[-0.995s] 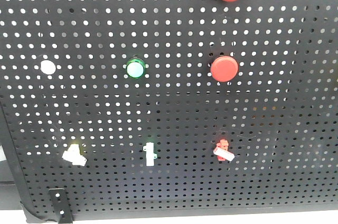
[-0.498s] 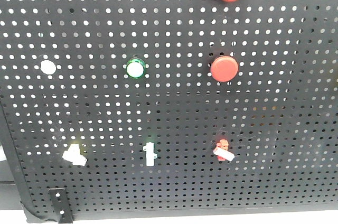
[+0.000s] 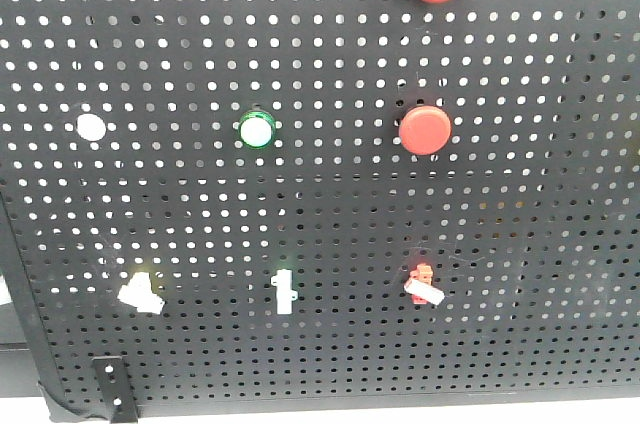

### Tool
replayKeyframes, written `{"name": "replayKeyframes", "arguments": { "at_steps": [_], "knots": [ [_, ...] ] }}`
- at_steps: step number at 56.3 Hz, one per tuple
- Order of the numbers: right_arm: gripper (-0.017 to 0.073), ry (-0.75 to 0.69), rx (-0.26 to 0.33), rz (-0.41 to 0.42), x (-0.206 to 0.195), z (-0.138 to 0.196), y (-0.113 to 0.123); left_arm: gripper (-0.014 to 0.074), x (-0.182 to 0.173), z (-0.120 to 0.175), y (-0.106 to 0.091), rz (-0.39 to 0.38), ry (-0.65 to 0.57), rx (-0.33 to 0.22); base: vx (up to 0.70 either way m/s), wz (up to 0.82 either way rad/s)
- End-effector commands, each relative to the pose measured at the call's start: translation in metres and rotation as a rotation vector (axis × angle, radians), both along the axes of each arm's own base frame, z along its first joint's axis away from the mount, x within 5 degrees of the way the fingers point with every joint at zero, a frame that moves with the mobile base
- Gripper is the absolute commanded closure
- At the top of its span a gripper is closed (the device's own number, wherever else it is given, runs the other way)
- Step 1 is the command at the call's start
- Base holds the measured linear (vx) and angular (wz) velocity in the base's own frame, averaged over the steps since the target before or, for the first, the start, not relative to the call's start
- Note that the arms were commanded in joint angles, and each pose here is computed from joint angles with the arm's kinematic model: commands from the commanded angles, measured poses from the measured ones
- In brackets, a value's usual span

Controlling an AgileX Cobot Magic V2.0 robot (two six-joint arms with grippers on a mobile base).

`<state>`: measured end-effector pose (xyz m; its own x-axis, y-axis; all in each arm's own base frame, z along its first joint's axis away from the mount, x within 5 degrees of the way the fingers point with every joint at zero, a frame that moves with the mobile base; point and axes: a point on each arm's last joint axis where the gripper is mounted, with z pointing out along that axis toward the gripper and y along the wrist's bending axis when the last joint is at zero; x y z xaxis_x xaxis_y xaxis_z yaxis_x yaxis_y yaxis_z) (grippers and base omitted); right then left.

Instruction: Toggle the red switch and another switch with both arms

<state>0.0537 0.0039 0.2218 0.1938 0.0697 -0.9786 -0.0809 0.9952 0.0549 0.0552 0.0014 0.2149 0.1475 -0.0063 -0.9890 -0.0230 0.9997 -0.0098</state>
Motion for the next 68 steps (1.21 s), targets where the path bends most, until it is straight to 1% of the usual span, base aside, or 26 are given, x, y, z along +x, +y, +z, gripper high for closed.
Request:
{"name": "replayKeyframes", "arguments": {
  "at_steps": [1, 5, 10, 15, 18, 20, 29, 33, 38, 44, 46, 48, 52, 53, 57, 63, 68],
  "knots": [
    [0.0566, -0.238, 0.008, 0.003, -0.015, 0.052, -0.001, 0.0591, -0.013, 0.047, 0.0, -0.006, -0.232, -0.006, 0.0, 0.0],
    [0.0566, -0.256, 0.009, 0.0, -0.021, 0.082, -0.001, 0.0591, -0.023, 0.08, -0.001, -0.007, -0.294, -0.005, 0.0, 0.0],
    [0.0566, -0.223, 0.005, -0.004, -0.022, 0.113, -0.002, 0.0591, -0.031, 0.121, -0.001, -0.006, -0.337, 0.007, 0.0, 0.0],
    [0.0566, -0.171, -0.028, -0.015, -0.013, 0.134, -0.001, 0.0591, -0.029, 0.148, -0.001, 0.021, -0.298, 0.1, 0.0, 0.0],
    [0.0566, -0.136, -0.046, -0.019, -0.003, 0.142, -0.001, 0.0591, -0.021, 0.157, -0.001, 0.031, -0.247, 0.136, 0.0, 0.0],
    [0.0566, -0.111, -0.052, -0.02, 0.004, 0.143, 0.0, 0.0591, -0.014, 0.158, 0.0, 0.032, -0.216, 0.146, 0.0, 0.0],
    [0.0566, 0.041, -0.065, -0.016, 0.039, 0.131, 0.002, 0.0591, 0.015, 0.148, 0.0, 0.024, -0.062, 0.144, 0.0, 0.0],
    [0.0566, 0.074, -0.068, -0.014, 0.049, 0.128, 0.003, 0.0591, 0.024, 0.144, 0.0, 0.023, -0.012, 0.155, 0.0, 0.0],
    [0.0566, 0.07, -0.057, -0.008, 0.058, 0.128, 0.004, 0.0591, 0.031, 0.14, 0.001, 0.025, 0.033, 0.19, 0.0, 0.0],
    [0.0566, 0.08, -0.047, -0.005, 0.065, 0.126, 0.004, 0.0591, 0.043, 0.136, 0.001, 0.028, 0.079, 0.258, 0.0, 0.0],
    [0.0566, 0.087, -0.047, -0.004, 0.067, 0.125, 0.005, 0.0591, 0.047, 0.134, 0.001, 0.024, 0.094, 0.265, 0.0, 0.0],
    [0.0566, 0.093, -0.048, -0.004, 0.068, 0.125, 0.005, 0.0591, 0.052, 0.132, 0.0, 0.015, 0.112, 0.256, 0.0, 0.0],
    [0.0566, 0.097, -0.048, -0.004, 0.069, 0.124, 0.005, 0.0591, 0.061, 0.128, -0.002, -0.014, 0.147, 0.218, 0.0, 0.0],
    [0.0566, 0.097, -0.048, -0.004, 0.069, 0.124, 0.005, 0.0591, 0.064, 0.126, -0.003, -0.027, 0.16, 0.202, 0.0, 0.0],
    [0.0566, 0.099, -0.048, -0.004, 0.069, 0.124, 0.005, 0.0591, 0.076, 0.121, -0.008, -0.069, 0.189, 0.174, 0.0, 0.0],
    [0.0566, 0.101, -0.048, -0.004, 0.069, 0.124, 0.005, 0.0591, 0.093, 0.118, -0.019, -0.131, 0.176, 0.179, 0.0, 0.0],
    [0.0566, 0.101, -0.048, -0.004, 0.069, 0.124, 0.005, 0.0591, 0.106, 0.121, -0.03, -0.179, 0.09, 0.178, 0.0, 0.0]
  ]
}}
